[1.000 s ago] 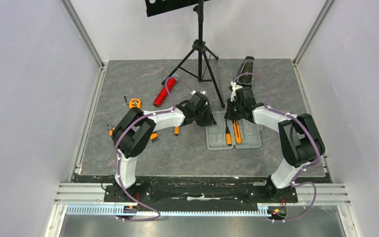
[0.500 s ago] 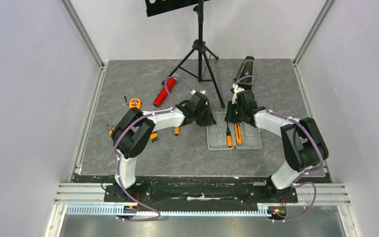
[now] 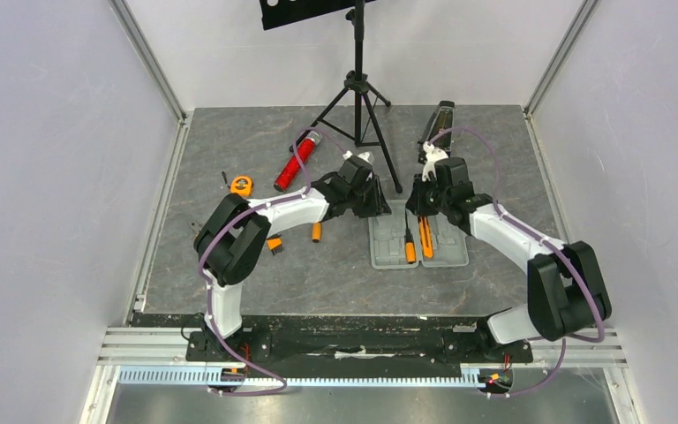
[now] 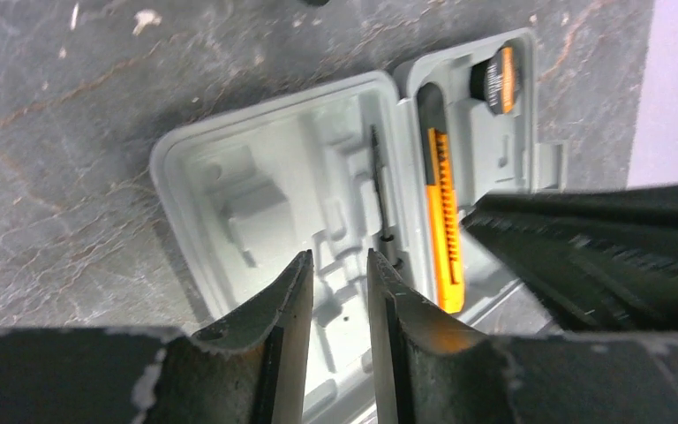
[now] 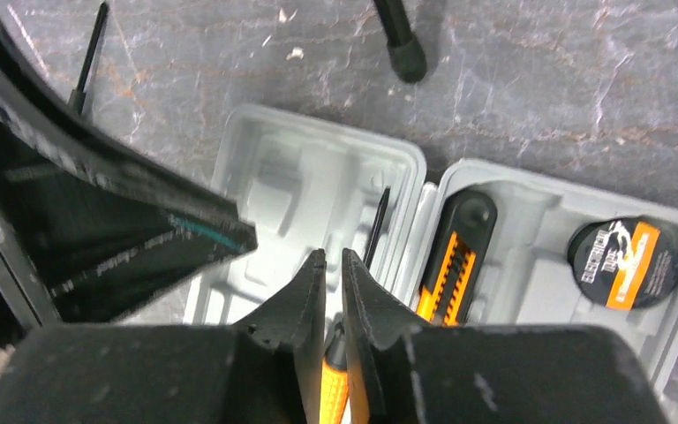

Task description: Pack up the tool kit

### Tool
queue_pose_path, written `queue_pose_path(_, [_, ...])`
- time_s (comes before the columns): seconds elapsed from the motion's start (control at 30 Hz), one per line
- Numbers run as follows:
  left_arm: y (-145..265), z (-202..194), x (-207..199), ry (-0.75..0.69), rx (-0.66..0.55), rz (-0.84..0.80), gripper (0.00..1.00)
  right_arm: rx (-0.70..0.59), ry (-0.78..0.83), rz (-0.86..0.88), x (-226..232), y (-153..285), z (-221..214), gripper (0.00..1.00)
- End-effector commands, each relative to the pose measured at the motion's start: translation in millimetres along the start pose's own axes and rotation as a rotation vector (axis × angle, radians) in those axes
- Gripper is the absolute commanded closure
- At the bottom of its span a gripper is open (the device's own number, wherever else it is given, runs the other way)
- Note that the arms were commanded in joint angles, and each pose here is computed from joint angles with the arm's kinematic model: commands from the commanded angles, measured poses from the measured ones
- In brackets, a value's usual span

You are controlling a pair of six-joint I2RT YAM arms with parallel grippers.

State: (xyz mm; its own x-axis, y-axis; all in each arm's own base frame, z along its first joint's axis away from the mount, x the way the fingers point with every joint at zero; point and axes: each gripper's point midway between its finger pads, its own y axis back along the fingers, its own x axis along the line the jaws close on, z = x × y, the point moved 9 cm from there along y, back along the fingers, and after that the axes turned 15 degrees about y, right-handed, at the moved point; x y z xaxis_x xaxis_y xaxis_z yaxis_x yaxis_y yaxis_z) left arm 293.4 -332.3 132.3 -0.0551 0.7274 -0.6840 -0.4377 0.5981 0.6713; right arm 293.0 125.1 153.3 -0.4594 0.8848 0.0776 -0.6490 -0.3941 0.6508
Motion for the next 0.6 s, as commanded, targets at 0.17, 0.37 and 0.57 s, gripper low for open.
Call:
queue_pose_path(0.17, [-8, 11, -49, -0.129, -0.006, -0.144, 0.67, 0.011, -0.003, 0.119, 15, 22, -41, 0.91])
queue_pose_path(0.37, [-28, 9, -52, -0.157, 0.017, -0.165, 0.76, 0.043, -0.016, 0.152, 19, 21, -63, 0.93])
queue_pose_path(0.57, [-41, 6, -49, -0.157, 0.043, -0.181, 0.84, 0.049, -0.027, 0.144, 19, 21, -70, 0.94])
